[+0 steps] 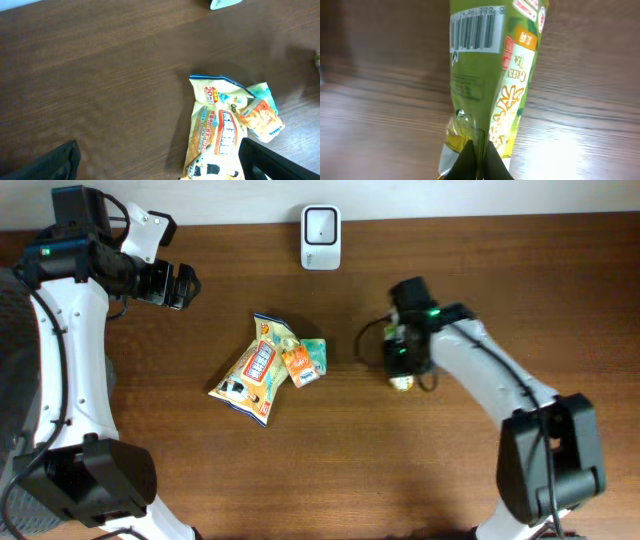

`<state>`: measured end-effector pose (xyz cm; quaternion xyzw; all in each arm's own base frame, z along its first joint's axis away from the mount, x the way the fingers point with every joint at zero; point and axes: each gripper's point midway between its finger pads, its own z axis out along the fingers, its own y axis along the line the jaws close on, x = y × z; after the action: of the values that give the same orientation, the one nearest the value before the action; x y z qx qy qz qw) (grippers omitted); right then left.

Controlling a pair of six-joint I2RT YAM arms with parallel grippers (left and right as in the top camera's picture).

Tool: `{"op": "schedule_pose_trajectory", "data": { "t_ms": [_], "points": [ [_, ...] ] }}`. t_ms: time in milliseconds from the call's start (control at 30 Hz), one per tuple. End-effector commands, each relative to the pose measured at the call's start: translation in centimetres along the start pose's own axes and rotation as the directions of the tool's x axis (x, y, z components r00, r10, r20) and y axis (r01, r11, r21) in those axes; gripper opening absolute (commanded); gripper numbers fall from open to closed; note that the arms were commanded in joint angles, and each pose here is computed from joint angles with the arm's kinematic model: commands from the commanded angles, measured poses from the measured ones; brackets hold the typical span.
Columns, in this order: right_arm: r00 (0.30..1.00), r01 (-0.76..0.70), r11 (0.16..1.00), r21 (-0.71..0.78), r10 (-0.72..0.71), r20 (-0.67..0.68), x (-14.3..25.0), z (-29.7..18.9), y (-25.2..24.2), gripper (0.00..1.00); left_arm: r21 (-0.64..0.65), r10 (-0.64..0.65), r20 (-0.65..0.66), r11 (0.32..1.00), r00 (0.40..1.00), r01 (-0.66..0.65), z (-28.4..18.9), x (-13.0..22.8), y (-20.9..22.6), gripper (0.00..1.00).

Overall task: Scan the item barcode
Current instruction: 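Hold the green tea pouch barcode in front of the white scanner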

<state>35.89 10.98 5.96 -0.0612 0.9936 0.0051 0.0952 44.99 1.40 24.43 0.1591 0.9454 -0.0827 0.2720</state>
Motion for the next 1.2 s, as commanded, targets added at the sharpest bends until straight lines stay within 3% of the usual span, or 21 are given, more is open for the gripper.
{"op": "schedule_pose_trajectory", "data": {
  "t_ms": [0, 67, 100, 133, 167, 233, 333, 400, 500, 567, 667, 800, 867, 967, 1033, 1067, 1133, 1167],
  "points": [
    [0.983, 0.154, 0.92, 0.36, -0.178, 0.034, -0.5, -0.5, -0.2, 0.04, 0.005, 0.02, 0.021, 1.0, 1.0, -0.02, -0.5, -0.4, -0.2, 0.99],
    [0.967, 0.236, 0.877, 0.418, -0.253, -0.016, 0.3, 1.1, 1.3, 0.08, 0.005, 0.02, 0.021, 1.0, 1.0, -0.02, -0.5, -0.4, -0.2, 0.99],
    [0.964, 0.253, 0.894, 0.37, -0.264, -0.021, 0.9, 1.6, 2.9, 0.47, 0.005, 0.02, 0.021, 1.0, 1.0, -0.02, -0.5, -0.4, -0.2, 0.99],
    [0.967, 0.248, 0.919, 0.305, -0.255, -0.015, 0.9, 1.5, 4.0, 0.61, 0.005, 0.02, 0.021, 1.0, 1.0, -0.02, -0.5, -0.4, -0.2, 0.99],
    [0.975, 0.216, 0.955, 0.201, -0.221, -0.002, 0.7, 1.2, 5.6, 0.69, 0.005, 0.02, 0.021, 1.0, 1.0, -0.02, -0.5, -0.4, -0.2, 0.99],
    [0.998, 0.053, 0.996, 0.078, -0.055, 0.022, -1.0, -1.1, 6.1, 0.77, 0.005, 0.02, 0.021, 1.0, 1.0, -0.02, -0.5, -0.4, -0.1, 0.99],
    [0.997, -0.018, 1.0, 0.016, 0.019, -0.073, 0.0, -1.8, 4.9, 0.85, 0.005, 0.02, 0.021, 1.0, 1.0, -0.02, -0.5, -0.4, -0.2, 0.99],
    [0.992, 0.02, 0.999, 0.029, -0.016, -0.129, 1.9, -0.3, 4.1, 0.93, 0.005, 0.02, 0.021, 1.0, 1.0, -0.02, -0.5, -0.4, -0.2, 0.99],
    [0.988, 0.062, 0.998, 0.024, -0.058, -0.143, 3.2, 2.1, 4.0, 0.94, 0.005, 0.02, 0.021, 1.0, 1.0, -0.02, -0.5, -0.4, -0.2, 0.99],
    [0.991, 0.06, 0.998, 0.02, -0.057, -0.123, 3.3, 3.2, 4.0, 0.93, 0.005, 0.02, 0.021, 1.0, 1.0, -0.02, -0.5, -0.4, -0.2, 0.99],
    [0.993, 0.061, 0.997, 0.045, -0.056, -0.105, 3.8, 4.5, 3.4, 0.78, 0.005, 0.02, 0.021, 1.0, 1.0, -0.02, -0.5, -0.4, -0.2, 0.99],
    [0.995, 0.055, 0.996, 0.065, -0.049, -0.091, 3.4, 4.5, 3.1, 0.2, 0.005, 0.02, 0.021, 1.0, 1.0, -0.02, -0.5, -0.4, -0.1, 0.99],
    [0.994, -0.001, 0.998, 0.056, 0.008, -0.109, 3.7, 4.0, 3.4, 0.08, 0.005, 0.02, 0.021, 1.0, 1.0, -0.02, -0.5, -0.4, -0.2, 0.99],
    [0.995, 0.011, 0.997, -0.079, -0.019, -0.095, 2.0, 2.0, 6.0, 0.05, 0.005, 0.02, 0.021, 1.0, 1.0, -0.02, -0.5, -0.4, -0.2, 0.99],
    [0.994, 0.057, 0.96, -0.273, -0.081, -0.074, 0.4, -0.8, 8.8, 0.05, 0.005, 0.02, 0.021, 1.0, 1.0, -0.02, -0.5, -0.4, -0.2, 0.99],
    [0.993, 0.086, 0.886, -0.456, -0.116, -0.039, -1.1, -3.7, 10.8, 0.05, 0.005, 0.02, 0.021, 1.0, 1.0, -0.02, -0.5, -0.4, -0.2, 0.99],
    [0.993, 0.092, 0.772, -0.629, -0.114, 0.005, -2.6, -6.7, 11.9, 0.05, 0.005, 0.02, 0.021, 1.0, 1.0, -0.02, -0.5, -0.4, -0.2, 0.99],
    [0.994, 0.091, 0.656, -0.749, -0.105, 0.029, -3.2, -8.9, 12.3, 0.05, 0.005, 0.02, 0.021, 1.0, 1.0, -0.02, -0.5, -0.4, -0.2, 0.99]
  ]
}}
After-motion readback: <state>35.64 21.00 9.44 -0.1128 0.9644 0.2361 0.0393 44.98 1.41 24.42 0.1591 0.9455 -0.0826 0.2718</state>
